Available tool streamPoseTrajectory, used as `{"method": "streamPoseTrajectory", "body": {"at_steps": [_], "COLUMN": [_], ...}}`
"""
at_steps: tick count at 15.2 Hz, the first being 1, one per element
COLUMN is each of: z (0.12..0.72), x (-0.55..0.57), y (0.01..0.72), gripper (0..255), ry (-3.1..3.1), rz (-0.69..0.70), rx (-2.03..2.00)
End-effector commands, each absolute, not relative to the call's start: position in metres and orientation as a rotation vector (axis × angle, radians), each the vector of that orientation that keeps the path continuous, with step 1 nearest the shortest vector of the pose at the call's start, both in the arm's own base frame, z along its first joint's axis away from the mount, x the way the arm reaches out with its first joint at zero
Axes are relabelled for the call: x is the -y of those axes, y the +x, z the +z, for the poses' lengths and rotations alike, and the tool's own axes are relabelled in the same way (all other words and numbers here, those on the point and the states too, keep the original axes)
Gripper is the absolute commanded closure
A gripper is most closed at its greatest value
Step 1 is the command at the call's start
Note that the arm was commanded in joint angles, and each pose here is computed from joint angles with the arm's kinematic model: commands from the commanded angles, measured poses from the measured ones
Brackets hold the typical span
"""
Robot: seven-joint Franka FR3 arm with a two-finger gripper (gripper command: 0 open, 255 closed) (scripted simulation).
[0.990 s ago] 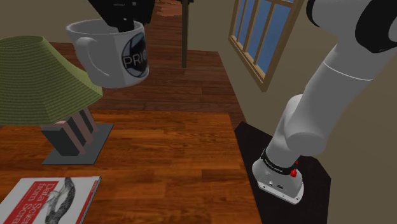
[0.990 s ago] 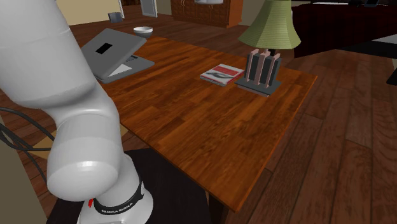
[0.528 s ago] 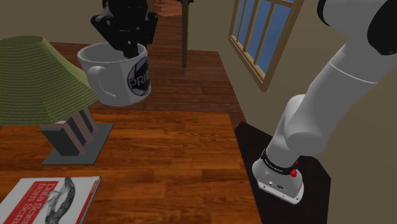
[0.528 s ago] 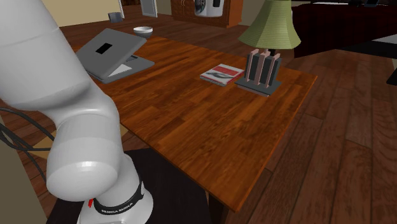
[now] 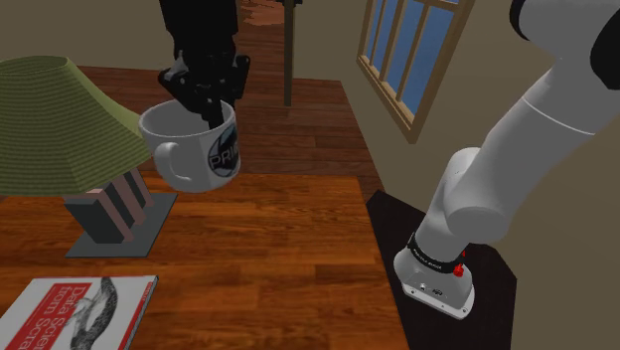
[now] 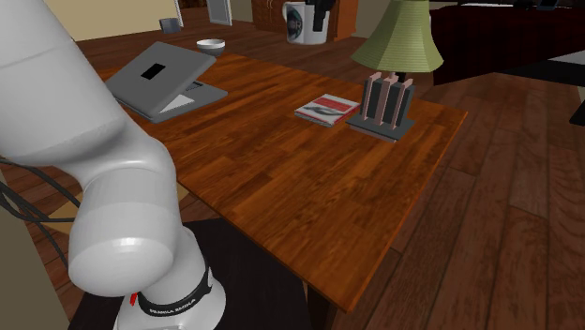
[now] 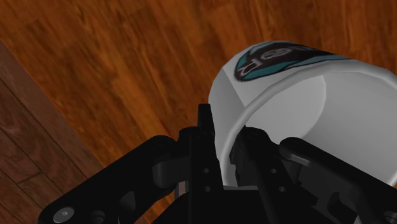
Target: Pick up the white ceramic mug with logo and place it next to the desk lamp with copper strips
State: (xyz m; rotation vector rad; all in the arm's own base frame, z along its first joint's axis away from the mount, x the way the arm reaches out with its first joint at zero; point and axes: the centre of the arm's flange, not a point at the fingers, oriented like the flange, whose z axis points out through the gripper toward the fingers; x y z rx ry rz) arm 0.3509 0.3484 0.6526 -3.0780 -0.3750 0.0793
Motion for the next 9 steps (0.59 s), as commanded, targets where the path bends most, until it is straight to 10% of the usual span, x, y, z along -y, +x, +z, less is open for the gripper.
{"method": "streamPoseTrajectory", "body": {"at_steps": [1, 9], "z": [0.642, 0.599], "x": [-0.349, -0.349], "y": [0.351, 0.351], "gripper": [255, 255], "ry": [-3.078, -3.078], "rz": [0.078, 0.078], "rx": [0.375, 0.375]}}
